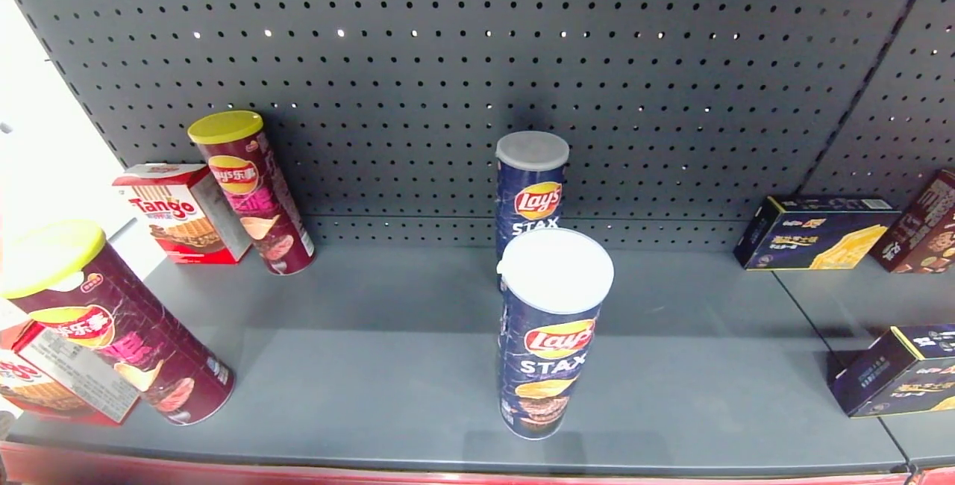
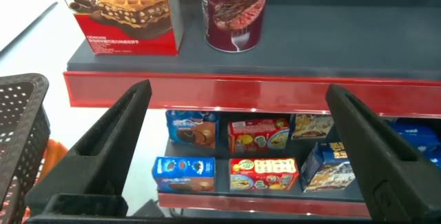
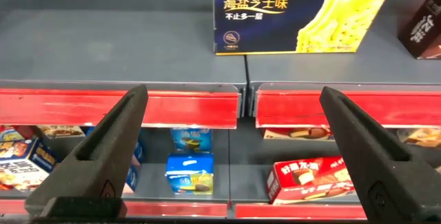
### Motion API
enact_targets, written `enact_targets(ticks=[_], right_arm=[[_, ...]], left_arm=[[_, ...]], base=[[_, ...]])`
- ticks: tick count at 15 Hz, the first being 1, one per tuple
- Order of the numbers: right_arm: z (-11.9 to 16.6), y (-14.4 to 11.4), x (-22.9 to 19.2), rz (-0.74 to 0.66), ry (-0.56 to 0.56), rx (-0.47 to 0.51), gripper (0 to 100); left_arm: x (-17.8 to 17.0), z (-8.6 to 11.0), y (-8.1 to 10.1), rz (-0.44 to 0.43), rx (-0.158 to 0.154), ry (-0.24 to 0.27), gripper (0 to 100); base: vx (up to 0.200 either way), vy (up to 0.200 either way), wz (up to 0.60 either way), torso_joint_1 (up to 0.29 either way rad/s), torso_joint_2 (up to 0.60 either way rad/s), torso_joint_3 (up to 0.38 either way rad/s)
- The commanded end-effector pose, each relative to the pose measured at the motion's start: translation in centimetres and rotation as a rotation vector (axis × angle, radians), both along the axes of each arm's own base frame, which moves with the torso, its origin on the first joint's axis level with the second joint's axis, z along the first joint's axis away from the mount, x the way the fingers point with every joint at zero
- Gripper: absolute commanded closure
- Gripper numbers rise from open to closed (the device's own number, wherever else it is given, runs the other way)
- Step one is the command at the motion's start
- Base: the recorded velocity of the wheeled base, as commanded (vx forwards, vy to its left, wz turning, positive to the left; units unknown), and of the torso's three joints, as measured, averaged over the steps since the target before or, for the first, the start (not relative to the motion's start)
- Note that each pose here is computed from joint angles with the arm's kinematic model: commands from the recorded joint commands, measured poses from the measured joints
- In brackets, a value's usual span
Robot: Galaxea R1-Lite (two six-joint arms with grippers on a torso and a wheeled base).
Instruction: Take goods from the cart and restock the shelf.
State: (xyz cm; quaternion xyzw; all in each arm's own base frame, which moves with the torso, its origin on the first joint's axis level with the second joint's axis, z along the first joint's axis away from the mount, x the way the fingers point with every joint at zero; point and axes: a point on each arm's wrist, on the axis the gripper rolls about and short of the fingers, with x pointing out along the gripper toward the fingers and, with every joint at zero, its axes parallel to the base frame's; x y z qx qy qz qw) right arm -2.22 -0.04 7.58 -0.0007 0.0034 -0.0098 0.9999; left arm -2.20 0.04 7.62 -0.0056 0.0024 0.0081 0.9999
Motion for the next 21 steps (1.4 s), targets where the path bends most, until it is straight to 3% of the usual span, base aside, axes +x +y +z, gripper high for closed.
enact_targets(ticks=[1,18,21], right_arm=[[0.0,0.0,0.02,0.0,0.002,0.0,0],[0.0,0.01,0.02,0.003,0.002,-0.002,0],[0.0,0.01,0.02,0.003,0.002,-0.002,0]], left_arm=[[0.01,0.0,0.01,0.002,-0.003,0.001,0],[0.01,0.0,0.01,0.002,-0.001,0.001,0],[0.01,0.0,0.01,0.002,-0.001,0.001,0]], base=[[0.0,0.0,0.0,0.0,0.0,0.0],[0.0,0.0,-0.04,0.0,0.0,0.0],[0.0,0.133,0.0,0.003,0.0,0.003]])
